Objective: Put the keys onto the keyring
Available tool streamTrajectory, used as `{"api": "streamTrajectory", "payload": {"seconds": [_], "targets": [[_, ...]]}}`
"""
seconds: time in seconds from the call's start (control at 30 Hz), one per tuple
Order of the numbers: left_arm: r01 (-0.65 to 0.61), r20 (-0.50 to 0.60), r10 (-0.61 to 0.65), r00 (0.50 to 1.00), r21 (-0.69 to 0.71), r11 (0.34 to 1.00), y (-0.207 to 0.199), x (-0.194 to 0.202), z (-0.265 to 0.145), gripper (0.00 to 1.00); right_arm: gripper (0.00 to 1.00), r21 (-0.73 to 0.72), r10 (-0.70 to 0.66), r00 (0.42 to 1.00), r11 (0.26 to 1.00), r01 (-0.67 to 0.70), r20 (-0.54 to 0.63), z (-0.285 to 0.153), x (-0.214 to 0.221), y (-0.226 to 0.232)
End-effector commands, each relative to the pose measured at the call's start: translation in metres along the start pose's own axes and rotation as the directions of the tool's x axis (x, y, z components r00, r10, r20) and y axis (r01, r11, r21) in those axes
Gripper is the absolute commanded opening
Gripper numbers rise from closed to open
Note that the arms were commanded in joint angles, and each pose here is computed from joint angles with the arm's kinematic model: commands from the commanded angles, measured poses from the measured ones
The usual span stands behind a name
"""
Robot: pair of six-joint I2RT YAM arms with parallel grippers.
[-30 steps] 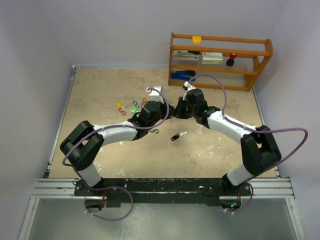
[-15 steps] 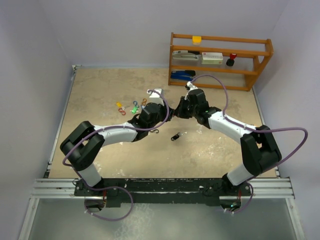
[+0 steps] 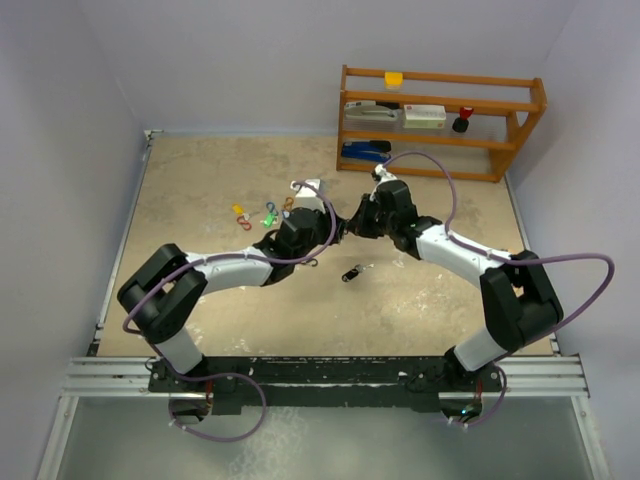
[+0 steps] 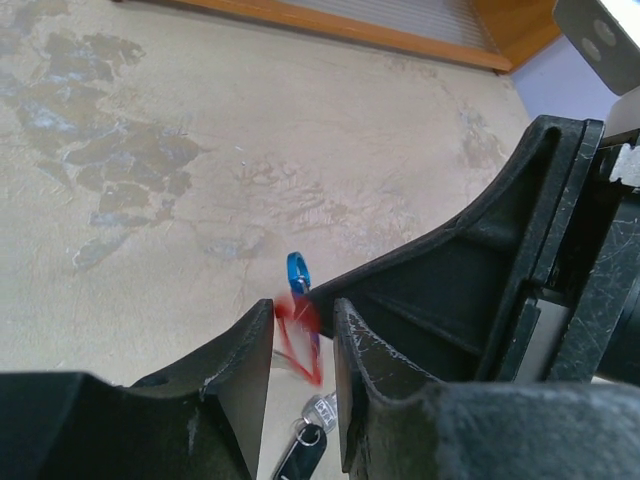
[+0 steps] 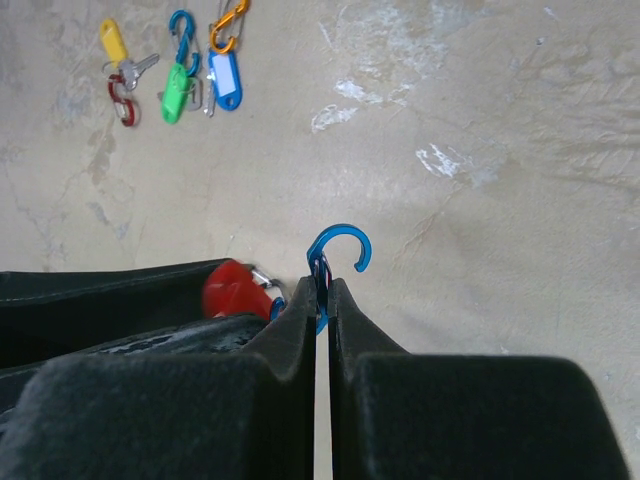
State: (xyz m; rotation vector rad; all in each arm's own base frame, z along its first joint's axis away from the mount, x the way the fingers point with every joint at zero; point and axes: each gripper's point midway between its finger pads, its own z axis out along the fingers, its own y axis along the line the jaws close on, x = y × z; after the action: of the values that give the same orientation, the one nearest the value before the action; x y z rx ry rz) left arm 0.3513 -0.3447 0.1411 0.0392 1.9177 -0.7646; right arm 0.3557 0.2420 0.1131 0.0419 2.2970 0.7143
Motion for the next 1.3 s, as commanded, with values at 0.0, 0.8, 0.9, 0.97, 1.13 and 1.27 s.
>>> {"api": "streamTrajectory", "payload": {"seconds": [0.0, 0.8, 0.9, 0.97, 1.13, 1.27], "targets": [[0.035, 0.096, -0.038, 0.995, 0.033, 0.999, -0.015, -0.031, -0.011, 0.29, 0.0, -0.001, 0.006, 0.995, 1.0, -0.006, 0.102, -0.01, -0.023, 0.004], [0.162, 0.221, -0.102, 0.97, -0.274, 0.948, 0.079, -0.075, -0.038, 0.52, 0.0, 0.006, -0.141, 0.98, 0.99, 0.141, 0.141, -0.011, -0.041, 0.008], [0.179, 0.241, -0.109, 0.964, -0.291, 0.94, 0.089, -0.08, -0.046, 0.52, 0.0, -0.009, -0.153, 0.983, 0.988, 0.155, 0.097, 0.002, -0.037, 0.012], [0.184, 0.247, -0.111, 0.963, -0.297, 0.937, 0.092, -0.079, -0.049, 0.52, 0.0, -0.014, -0.159, 0.984, 0.987, 0.161, 0.081, 0.012, -0.037, 0.014], [0.193, 0.252, -0.116, 0.961, -0.307, 0.932, 0.097, -0.077, -0.054, 0.52, 0.0, -0.026, -0.182, 0.982, 0.983, 0.183, 0.044, 0.037, -0.039, 0.026], [0.197, 0.254, -0.12, 0.96, -0.306, 0.931, 0.098, -0.078, -0.059, 0.52, 0.0, -0.042, -0.198, 0.98, 0.979, 0.199, 0.017, 0.059, -0.043, 0.034]]}}
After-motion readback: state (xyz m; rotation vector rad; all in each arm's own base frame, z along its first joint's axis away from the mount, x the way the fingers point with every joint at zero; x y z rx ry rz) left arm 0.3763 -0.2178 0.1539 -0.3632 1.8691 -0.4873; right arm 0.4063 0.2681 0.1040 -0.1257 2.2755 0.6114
